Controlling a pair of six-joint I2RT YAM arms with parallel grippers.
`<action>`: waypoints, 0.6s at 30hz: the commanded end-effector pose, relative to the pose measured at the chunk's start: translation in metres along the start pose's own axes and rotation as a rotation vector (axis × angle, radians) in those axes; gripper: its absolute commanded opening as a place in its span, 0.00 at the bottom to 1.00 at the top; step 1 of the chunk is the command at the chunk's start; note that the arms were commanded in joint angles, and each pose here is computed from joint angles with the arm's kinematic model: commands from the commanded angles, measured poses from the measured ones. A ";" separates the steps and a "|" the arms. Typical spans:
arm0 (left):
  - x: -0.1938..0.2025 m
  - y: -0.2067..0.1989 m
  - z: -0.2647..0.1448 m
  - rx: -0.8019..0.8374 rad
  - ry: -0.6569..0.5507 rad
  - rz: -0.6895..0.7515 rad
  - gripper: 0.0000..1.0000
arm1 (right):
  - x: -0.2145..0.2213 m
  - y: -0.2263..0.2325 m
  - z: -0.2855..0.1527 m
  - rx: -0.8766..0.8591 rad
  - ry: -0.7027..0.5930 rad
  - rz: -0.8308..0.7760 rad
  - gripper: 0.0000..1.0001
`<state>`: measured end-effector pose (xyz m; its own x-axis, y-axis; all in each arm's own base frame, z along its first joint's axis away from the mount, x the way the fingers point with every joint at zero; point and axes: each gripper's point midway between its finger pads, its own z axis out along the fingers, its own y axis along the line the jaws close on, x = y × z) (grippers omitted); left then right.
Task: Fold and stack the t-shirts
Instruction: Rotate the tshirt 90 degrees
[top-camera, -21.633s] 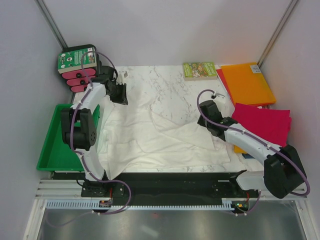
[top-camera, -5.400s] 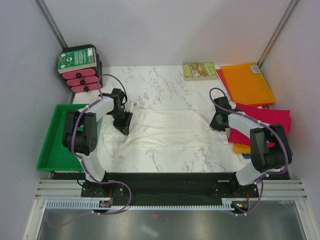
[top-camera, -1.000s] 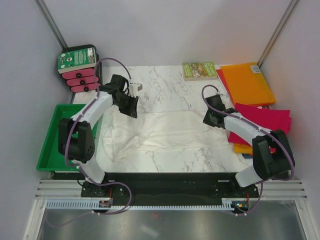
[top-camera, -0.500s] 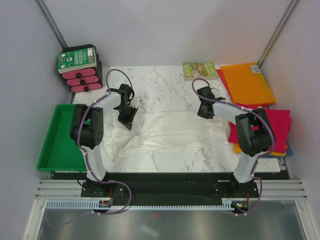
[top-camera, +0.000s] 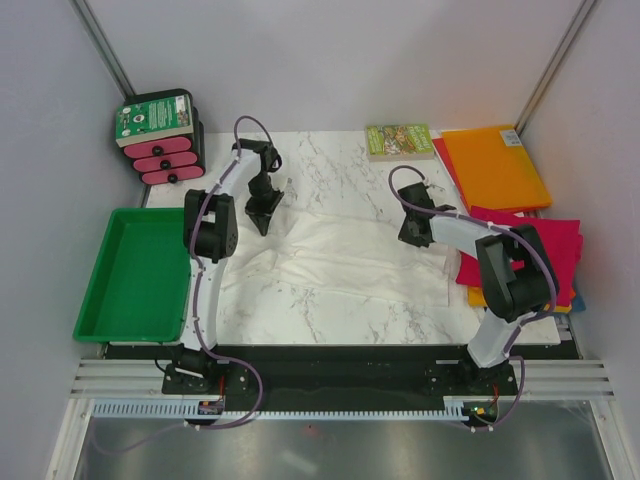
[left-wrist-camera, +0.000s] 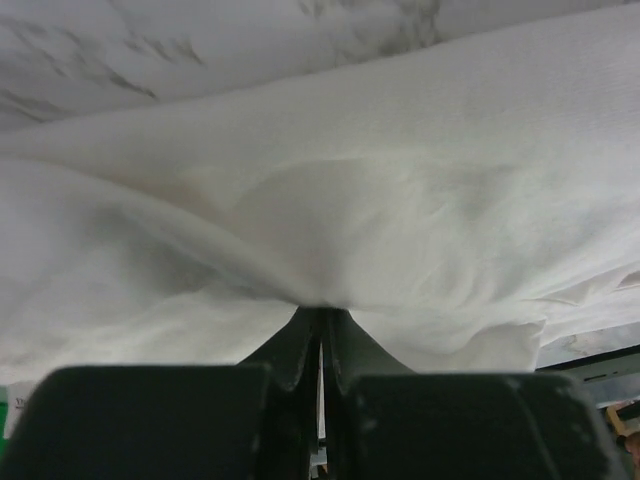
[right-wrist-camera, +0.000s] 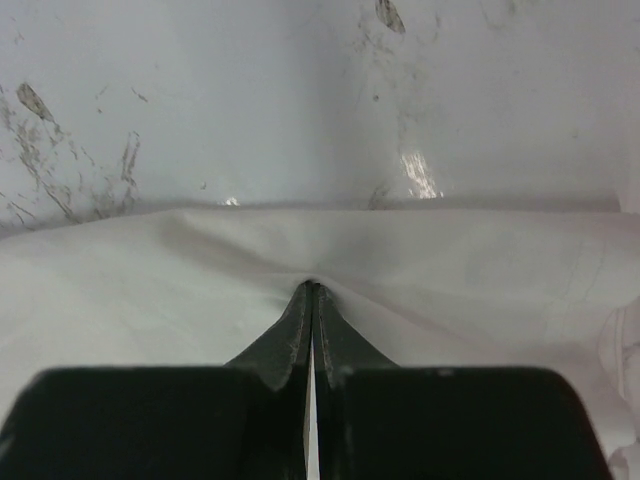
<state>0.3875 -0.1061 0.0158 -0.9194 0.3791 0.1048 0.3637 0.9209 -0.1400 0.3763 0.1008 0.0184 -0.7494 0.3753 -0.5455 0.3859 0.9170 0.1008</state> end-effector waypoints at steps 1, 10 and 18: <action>-0.059 0.022 0.011 -0.086 -0.109 0.032 0.04 | 0.052 -0.030 -0.010 0.064 0.152 -0.030 0.04; -0.096 0.006 0.007 -0.162 -0.210 0.182 0.16 | 0.140 -0.010 -0.042 -0.044 0.361 -0.170 0.10; -0.122 -0.002 -0.008 -0.187 -0.318 0.221 0.20 | 0.215 0.015 -0.075 -0.120 0.461 -0.315 0.13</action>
<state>0.4644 -0.1383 0.0211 -0.8506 0.5167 -0.0971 0.5174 0.8555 0.0201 0.2766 0.2124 0.0139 -0.8766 0.1706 -0.4499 0.0841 0.9750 0.2058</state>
